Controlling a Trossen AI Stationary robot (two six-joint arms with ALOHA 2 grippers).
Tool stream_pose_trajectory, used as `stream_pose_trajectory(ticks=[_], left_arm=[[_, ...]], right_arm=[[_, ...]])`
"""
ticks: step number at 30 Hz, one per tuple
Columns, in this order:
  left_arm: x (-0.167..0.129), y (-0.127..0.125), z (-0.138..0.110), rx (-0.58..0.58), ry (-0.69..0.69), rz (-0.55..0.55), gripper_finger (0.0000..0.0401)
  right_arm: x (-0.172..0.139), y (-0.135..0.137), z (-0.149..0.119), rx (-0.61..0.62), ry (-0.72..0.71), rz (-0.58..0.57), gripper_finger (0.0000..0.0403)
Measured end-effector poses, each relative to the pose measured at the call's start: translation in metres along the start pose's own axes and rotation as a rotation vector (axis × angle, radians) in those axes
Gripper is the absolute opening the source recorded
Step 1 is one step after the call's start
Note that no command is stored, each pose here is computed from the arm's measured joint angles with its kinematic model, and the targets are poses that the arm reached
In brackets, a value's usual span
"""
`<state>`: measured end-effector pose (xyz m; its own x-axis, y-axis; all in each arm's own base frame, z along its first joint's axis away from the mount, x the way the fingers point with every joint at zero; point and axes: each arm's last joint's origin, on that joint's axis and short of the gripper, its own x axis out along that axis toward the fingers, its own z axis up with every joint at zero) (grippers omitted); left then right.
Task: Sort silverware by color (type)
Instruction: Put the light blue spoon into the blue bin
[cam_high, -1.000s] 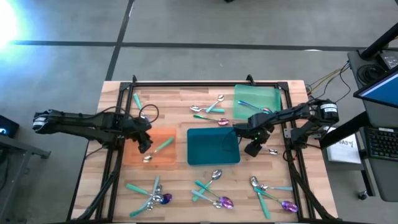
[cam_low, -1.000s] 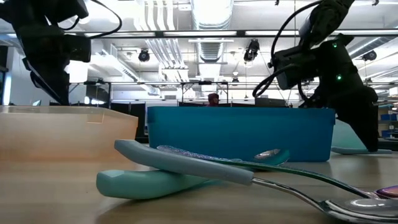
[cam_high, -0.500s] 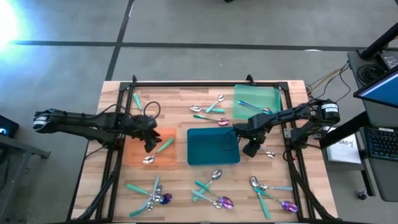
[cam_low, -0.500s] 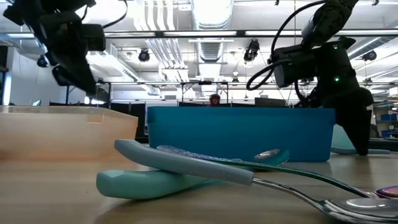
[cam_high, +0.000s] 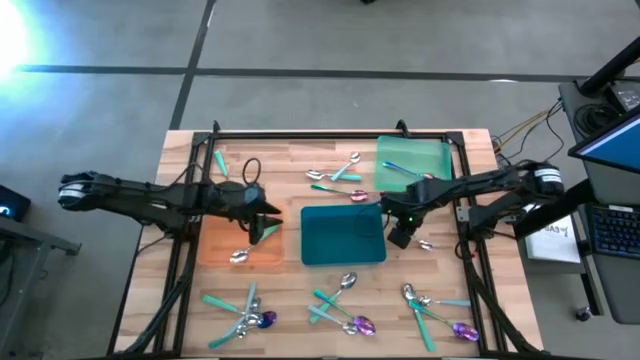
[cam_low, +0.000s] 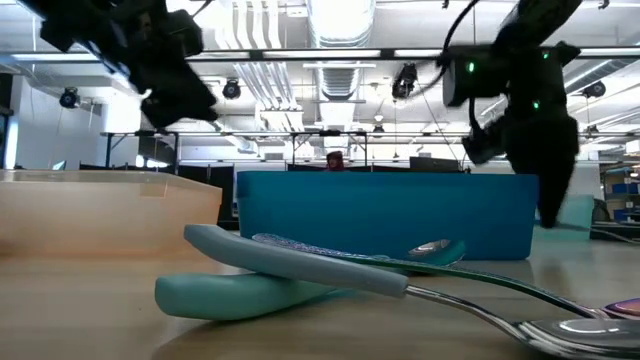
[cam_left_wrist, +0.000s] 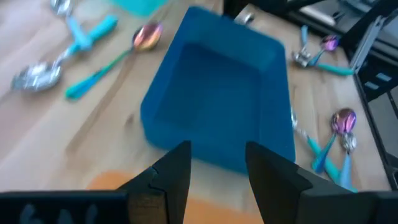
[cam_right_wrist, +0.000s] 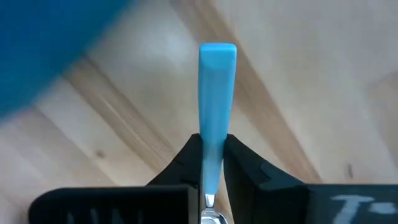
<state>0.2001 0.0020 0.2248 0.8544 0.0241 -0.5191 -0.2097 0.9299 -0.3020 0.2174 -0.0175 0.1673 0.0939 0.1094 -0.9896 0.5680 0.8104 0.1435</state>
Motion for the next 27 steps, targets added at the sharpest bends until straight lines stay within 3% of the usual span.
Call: stream_pose_trajectory(ticks=[5,10,16,21,27], left_arm=[[0.022,-0.003,0.006,0.072,-0.068,-0.024,0.0136],[0.049,-0.002,0.002,0.056,-0.075,-0.027,0.0136],[0.08,-0.005,0.004,0.106,-0.202,-0.074,0.0136],[0.096,-0.007,0.007,0.191,-0.348,-0.106,0.0136],[0.109,-0.006,0.005,0.202,-0.438,-0.125,0.0135]], right_arm=[[-0.029,0.001,0.0,-0.007,-0.241,0.045,0.0028],[-0.06,0.003,0.002,-0.008,-0.533,0.091,0.0028],[-0.087,0.016,0.012,-0.128,-0.83,0.219,0.0028],[-0.088,0.027,0.024,-0.23,-0.94,0.242,0.0028],[-0.078,0.045,0.04,-0.343,-1.025,0.254,0.0028]])
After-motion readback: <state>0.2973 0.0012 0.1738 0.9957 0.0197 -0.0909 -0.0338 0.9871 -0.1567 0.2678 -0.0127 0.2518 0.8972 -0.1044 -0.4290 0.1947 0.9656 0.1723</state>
